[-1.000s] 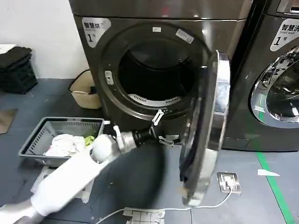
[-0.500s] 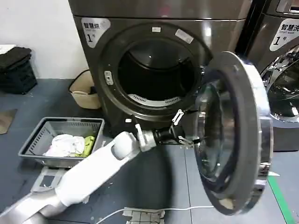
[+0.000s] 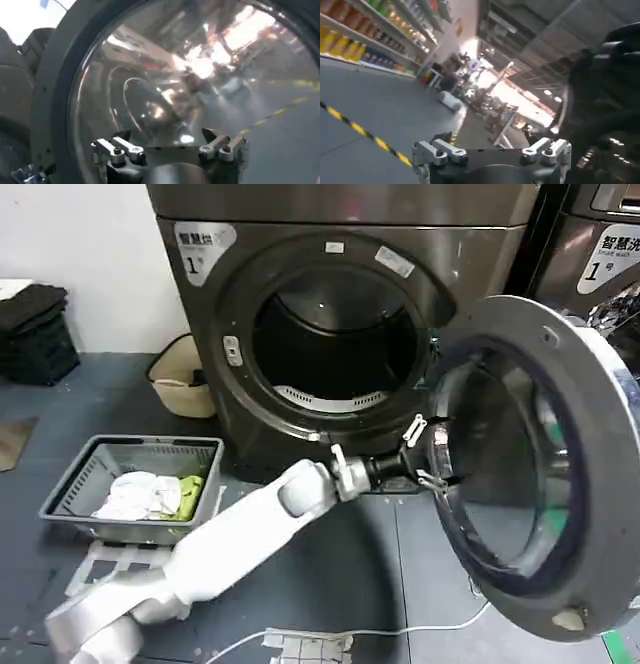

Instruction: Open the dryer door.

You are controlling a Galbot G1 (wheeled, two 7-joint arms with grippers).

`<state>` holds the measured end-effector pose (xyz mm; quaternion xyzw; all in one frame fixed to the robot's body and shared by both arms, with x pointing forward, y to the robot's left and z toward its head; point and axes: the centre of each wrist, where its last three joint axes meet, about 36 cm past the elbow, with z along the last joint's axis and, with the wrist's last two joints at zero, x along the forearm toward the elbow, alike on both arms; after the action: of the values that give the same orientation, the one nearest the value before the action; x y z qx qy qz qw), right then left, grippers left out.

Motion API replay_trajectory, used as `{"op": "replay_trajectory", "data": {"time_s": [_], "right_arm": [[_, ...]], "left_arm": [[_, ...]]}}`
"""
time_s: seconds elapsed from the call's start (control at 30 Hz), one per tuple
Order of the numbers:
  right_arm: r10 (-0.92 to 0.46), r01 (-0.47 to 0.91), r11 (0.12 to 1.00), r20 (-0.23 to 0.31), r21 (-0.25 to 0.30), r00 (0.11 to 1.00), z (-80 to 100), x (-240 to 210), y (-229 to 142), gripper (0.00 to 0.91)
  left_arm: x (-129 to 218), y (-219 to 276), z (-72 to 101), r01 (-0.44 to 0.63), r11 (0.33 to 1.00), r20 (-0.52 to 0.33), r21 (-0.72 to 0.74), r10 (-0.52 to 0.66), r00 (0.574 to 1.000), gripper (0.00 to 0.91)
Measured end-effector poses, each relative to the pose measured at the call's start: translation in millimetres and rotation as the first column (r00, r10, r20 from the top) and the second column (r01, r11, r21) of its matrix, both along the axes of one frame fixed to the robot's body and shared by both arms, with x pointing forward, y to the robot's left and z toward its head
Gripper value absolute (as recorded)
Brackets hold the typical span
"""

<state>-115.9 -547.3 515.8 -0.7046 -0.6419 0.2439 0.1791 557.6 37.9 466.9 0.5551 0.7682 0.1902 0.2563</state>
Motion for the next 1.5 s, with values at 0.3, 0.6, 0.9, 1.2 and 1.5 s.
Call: {"op": "replay_trajectory", "data": {"time_s": [0.3, 0.6, 0.9, 1.2, 1.5], "right_arm": [[-0.033, 0.033, 0.999, -0.014, -0.012, 0.999, -3.5, -7.7, -1.7, 0.907], [-0.049, 0.049, 0.999, -0.011, -0.013, 0.999, -5.3, -14.0, -2.9, 0.907], [-0.036, 0.036, 0.999, -0.005, -0.019, 0.999, -3.8, -12.5, -2.6, 0.907], [-0.037, 0.037, 0.999, -0.003, -0.01, 0.999, -5.5, -13.7, -2.9, 0.907], [-0.039, 0.039, 0.999, -0.004, -0.005, 0.999, -6.7, -16.5, -3.4, 0.907]], "left_arm": [[11.9, -36.2, 8.5, -0.021, 1.0, 0.007, 0.009, 0.021, 1.0, 0.907], [18.4, -69.0, 10.2, -0.002, 1.0, 0.011, 0.011, 0.002, 1.0, 0.907], [25.2, -81.6, 8.6, -0.002, 1.0, 0.002, 0.02, 0.002, 1.0, 0.907], [26.6, -79.3, 9.4, -0.001, 1.0, 0.002, 0.022, 0.001, 1.0, 0.907], [11.9, -55.4, 20.3, 0.032, 0.998, -0.031, 0.054, -0.03, 0.999, 0.907]]}}
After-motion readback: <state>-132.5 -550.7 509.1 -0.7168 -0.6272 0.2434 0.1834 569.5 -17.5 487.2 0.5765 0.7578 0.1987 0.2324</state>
